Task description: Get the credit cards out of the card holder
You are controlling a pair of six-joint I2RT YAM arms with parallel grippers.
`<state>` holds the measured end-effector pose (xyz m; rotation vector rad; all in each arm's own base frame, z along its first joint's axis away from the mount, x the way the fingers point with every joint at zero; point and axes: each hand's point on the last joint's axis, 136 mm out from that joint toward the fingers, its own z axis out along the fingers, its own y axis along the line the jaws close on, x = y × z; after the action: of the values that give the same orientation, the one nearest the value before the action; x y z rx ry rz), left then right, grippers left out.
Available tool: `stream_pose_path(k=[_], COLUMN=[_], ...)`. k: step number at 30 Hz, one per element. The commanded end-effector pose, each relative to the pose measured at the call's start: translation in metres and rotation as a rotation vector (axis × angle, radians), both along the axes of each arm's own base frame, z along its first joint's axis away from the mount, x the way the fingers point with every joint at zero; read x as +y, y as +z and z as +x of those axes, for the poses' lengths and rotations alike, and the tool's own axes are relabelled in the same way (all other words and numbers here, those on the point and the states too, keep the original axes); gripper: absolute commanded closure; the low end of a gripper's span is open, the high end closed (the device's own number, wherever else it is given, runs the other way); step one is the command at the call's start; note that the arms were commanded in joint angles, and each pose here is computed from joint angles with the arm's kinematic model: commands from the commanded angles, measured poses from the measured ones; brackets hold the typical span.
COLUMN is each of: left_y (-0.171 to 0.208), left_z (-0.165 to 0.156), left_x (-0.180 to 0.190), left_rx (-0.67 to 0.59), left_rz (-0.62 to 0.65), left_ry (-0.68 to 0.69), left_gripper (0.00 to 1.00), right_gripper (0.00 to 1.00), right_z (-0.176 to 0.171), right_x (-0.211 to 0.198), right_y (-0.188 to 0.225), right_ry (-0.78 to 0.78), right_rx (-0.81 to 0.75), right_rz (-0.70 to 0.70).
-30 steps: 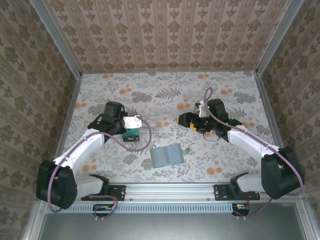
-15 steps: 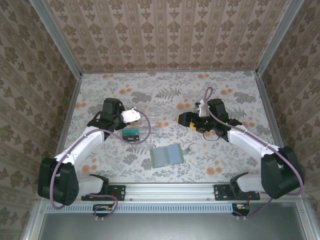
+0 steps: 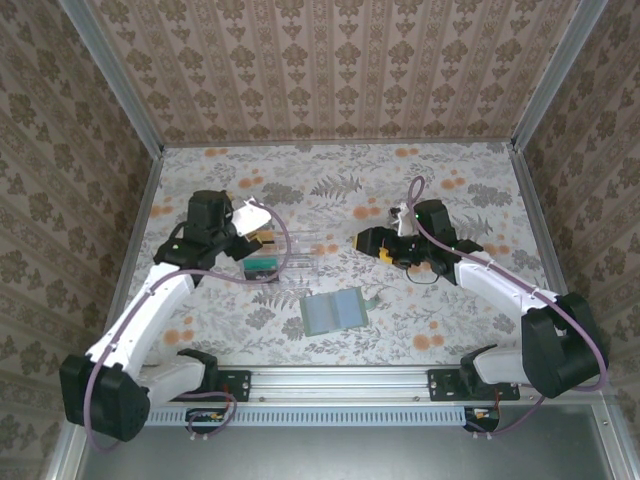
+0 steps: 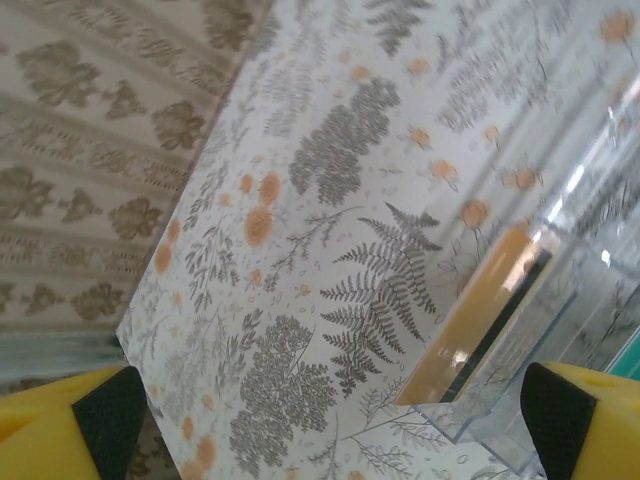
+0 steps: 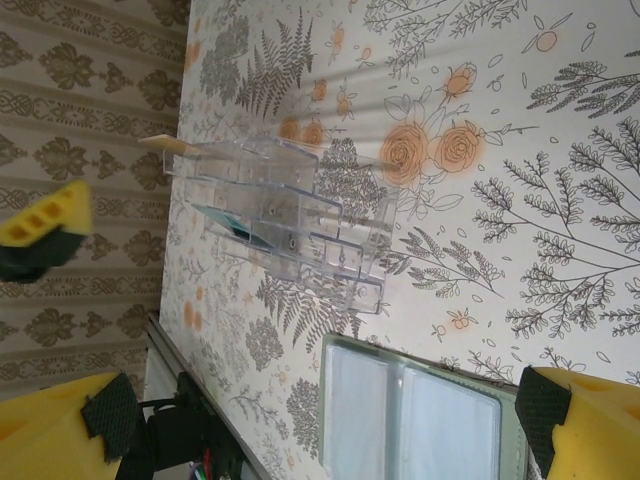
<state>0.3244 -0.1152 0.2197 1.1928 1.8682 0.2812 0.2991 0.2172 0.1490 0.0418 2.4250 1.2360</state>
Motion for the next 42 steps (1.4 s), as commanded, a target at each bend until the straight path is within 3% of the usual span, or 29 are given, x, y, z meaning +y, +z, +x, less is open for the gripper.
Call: stream_pose_path(k=[1, 5, 10, 13, 18, 21, 26, 31, 42], left_y=[0.026, 0.042, 0.044, 0.037, -0.009, -0.041, -0.083, -0.116, -0.145], left_z=[-0.012, -0.027, -0.052, -0.064, -0.081, -0.092, -0.117, -0.135, -0.146], left_x=[0.008, 0.012, -0.006, -0.014, -0.023, -0.032, -0.057, -0.075, -0.122], left_rx=[0.068, 0.147, 0.285, 0.370, 0.574, 0.647, 0.695, 0.725, 0.895], left_rz=[-0.233, -0.446, -0.711, -0.861, -1.039, -1.064, -1.074, -1.062, -0.989], left_ry=[0.190, 0.351, 0.366, 0.418, 0.596, 0.680, 0.756, 0.823, 0.740], left_gripper=[0.00, 0.00, 0.02, 0.14, 0.45, 0.55, 0.61, 0.70, 0.66], right_gripper=[0.00, 0.01, 0.09, 0.19, 0.36, 0.43, 0.61, 0.71, 0.79], right_z=[-0.009, -0.018, -0.034, -0.043, -0.062, -0.071, -0.081, -0.089, -0.104], right_x=[0.001, 0.008, 0.018, 0.021, 0.025, 0.023, 0.017, 0.017, 0.024], right_y=[-0.004, -0.011, -0.026, -0.038, -0.067, -0.083, -0.109, -0.125, -0.144], right_ry=[0.014, 0.044, 0.087, 0.107, 0.151, 0.165, 0.182, 0.205, 0.226], right_rx=[0.011, 0.015, 0.029, 0.032, 0.052, 0.063, 0.099, 0.120, 0.148], right_rz=[-0.027, -0.068, -0.135, -0.197, -0.318, -0.378, -0.457, -0.498, -0.553])
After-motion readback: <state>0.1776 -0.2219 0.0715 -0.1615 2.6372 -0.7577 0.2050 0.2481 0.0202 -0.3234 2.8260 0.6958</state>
